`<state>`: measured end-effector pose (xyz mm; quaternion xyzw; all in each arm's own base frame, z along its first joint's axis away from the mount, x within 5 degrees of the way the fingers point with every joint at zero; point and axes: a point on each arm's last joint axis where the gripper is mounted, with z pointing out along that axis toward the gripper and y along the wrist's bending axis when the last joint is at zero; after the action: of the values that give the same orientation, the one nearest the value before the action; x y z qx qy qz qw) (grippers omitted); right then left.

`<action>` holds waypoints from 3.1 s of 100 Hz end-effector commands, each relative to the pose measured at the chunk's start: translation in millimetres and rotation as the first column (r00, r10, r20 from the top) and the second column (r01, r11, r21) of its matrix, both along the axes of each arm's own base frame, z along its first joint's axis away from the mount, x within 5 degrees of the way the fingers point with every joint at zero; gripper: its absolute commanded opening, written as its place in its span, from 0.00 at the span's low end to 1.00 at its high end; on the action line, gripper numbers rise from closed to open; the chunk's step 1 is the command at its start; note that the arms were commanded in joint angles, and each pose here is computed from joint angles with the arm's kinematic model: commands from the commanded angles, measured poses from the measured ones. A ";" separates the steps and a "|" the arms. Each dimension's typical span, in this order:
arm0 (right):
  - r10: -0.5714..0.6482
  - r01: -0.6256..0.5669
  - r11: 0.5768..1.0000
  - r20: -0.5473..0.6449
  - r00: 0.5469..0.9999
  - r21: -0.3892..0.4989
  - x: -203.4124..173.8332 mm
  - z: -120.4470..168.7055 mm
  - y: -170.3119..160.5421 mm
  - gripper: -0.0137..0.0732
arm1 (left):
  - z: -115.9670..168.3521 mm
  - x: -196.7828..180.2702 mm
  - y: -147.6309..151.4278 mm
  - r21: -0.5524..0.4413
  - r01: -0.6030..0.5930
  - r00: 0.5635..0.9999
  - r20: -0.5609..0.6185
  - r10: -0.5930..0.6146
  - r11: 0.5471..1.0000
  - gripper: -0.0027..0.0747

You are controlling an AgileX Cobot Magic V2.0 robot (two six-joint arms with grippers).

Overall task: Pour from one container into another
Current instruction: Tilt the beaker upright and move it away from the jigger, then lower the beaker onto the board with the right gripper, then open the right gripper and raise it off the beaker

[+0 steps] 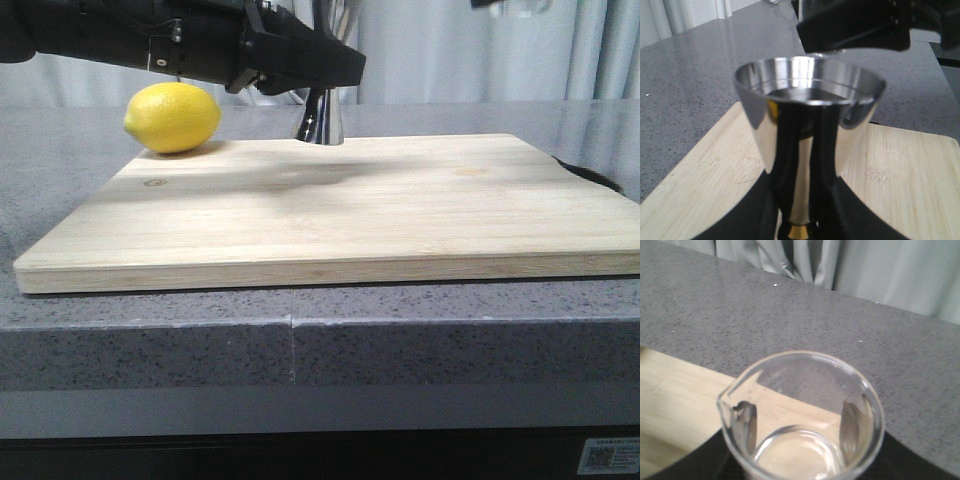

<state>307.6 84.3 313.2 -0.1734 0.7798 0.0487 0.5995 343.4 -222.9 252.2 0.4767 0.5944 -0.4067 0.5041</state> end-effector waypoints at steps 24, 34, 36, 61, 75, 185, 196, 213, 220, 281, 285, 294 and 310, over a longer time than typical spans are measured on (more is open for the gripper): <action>0.069 -0.084 0.991 0.135 0.988 0.108 -8.6 -6.7 2.7 0.41 | 34.5 -6.2 -1.8 -0.114 0.024 0.999 0.051 -0.018 0.993 0.01; 0.076 -0.088 0.990 0.117 0.990 0.108 -2.8 -15.9 4.8 0.41 | 34.5 -6.2 -1.8 -0.114 0.024 0.999 0.051 -0.018 0.993 0.01; 0.078 -0.091 0.990 0.113 0.990 0.107 -1.3 -18.4 5.4 0.41 | 34.5 -6.2 -1.8 -0.114 0.024 0.999 0.051 -0.018 0.993 0.01; 0.081 -0.093 0.988 0.102 0.991 0.120 15.5 -40.1 3.0 0.41 | 34.5 -6.2 -1.8 -0.114 0.024 0.999 0.051 -0.018 0.993 0.01; 0.070 -0.083 0.988 0.106 0.992 0.132 23.7 -49.1 -2.8 0.41 | 34.5 -6.2 -1.8 -0.114 0.024 0.999 0.051 -0.018 0.993 0.01; 0.076 -0.084 0.990 0.070 0.995 0.116 36.9 -76.7 -5.0 0.74 | 34.5 -6.2 -1.8 -0.114 0.024 0.999 0.051 -0.018 0.993 0.01; 0.076 -0.084 0.990 0.072 0.995 0.117 36.6 -76.0 -5.1 0.78 | 34.5 -6.2 -1.8 -0.114 0.024 0.999 0.051 -0.018 0.993 0.01; 0.074 -0.084 0.989 0.086 0.993 0.119 34.5 -69.7 -5.6 0.78 | 34.5 -6.2 -1.8 -0.114 0.024 0.999 0.051 -0.018 0.993 0.01; 0.072 -0.083 0.990 0.097 0.993 0.117 32.4 -64.4 -6.2 0.78 | 34.5 -6.2 -1.8 -0.114 0.024 0.999 0.051 -0.018 0.993 0.01; 0.036 -0.060 0.993 0.216 0.976 0.105 -0.6 -2.0 -15.3 0.78 | 34.5 -6.2 -1.8 -0.114 0.024 0.999 0.051 -0.018 0.993 0.01; 0.030 -0.053 0.993 0.220 0.975 0.102 -4.4 3.0 -16.6 0.78 | 34.5 -6.2 -1.8 -0.114 0.024 0.999 0.051 -0.018 0.993 0.01; 0.011 -0.032 0.995 0.220 0.976 0.093 -13.3 13.1 -20.0 0.78 | 34.4 -6.3 -1.8 -0.112 0.025 0.998 0.052 -0.019 0.993 0.01; -0.008 -0.014 0.996 0.240 0.971 0.088 -27.0 28.5 -24.2 0.78 | 34.4 -6.3 -1.8 -0.112 0.025 0.998 0.052 -0.019 0.993 0.01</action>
<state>290.6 62.4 312.0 -0.1547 0.7408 0.0602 0.6508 343.4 -222.9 252.2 0.4767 0.5944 -0.4067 0.5041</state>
